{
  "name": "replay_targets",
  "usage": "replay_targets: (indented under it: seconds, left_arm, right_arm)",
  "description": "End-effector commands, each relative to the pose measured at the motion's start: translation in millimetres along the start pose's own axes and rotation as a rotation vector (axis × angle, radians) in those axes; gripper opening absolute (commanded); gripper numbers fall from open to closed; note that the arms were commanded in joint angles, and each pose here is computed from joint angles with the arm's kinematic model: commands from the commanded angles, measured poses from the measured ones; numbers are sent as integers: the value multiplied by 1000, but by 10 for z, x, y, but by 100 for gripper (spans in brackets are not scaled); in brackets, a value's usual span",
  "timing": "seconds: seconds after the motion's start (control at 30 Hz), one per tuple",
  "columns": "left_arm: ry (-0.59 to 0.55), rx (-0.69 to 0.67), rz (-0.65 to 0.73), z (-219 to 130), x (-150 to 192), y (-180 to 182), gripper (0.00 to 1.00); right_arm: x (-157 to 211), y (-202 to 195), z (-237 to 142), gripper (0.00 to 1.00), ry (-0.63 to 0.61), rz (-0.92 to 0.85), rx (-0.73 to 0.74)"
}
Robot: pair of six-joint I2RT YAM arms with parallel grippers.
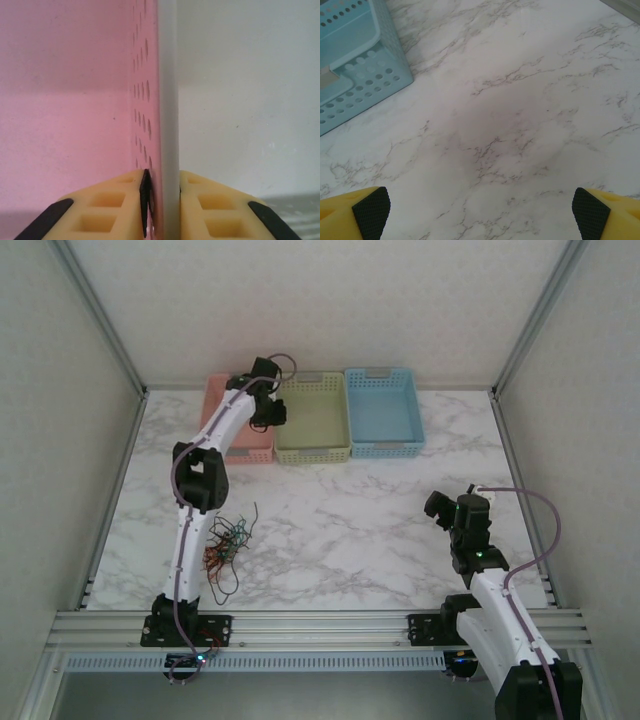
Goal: Untangle the cables
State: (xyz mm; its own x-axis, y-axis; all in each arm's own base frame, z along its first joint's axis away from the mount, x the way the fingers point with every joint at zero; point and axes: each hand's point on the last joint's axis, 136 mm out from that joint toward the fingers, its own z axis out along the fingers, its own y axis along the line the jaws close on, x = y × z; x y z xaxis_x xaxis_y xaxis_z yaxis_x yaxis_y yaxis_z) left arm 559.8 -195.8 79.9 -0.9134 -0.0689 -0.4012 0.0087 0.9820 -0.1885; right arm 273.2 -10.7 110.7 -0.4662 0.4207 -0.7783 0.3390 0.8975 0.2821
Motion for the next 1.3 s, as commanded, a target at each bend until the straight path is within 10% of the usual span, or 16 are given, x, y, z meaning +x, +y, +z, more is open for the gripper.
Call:
replay_targets:
  seconds: [0.0,0.33,0.8,1.27]
  left_arm:
    - [29,17,-7,121,83,-92,26]
    - [-54,11,17,-274,-118,-146,51]
    - [-372,13,11,-1932,-534,-139,65]
    - [-496,36,-259,-2588,1413,797,70]
  right_arm:
    - [-137,62,-56,97,-39,16,-18]
    - [-133,71,-55,97,-38,13,-24]
    - [-136,86,-64,97,-40,10,-35]
    - [-13,563,-56,92,109,15,-259]
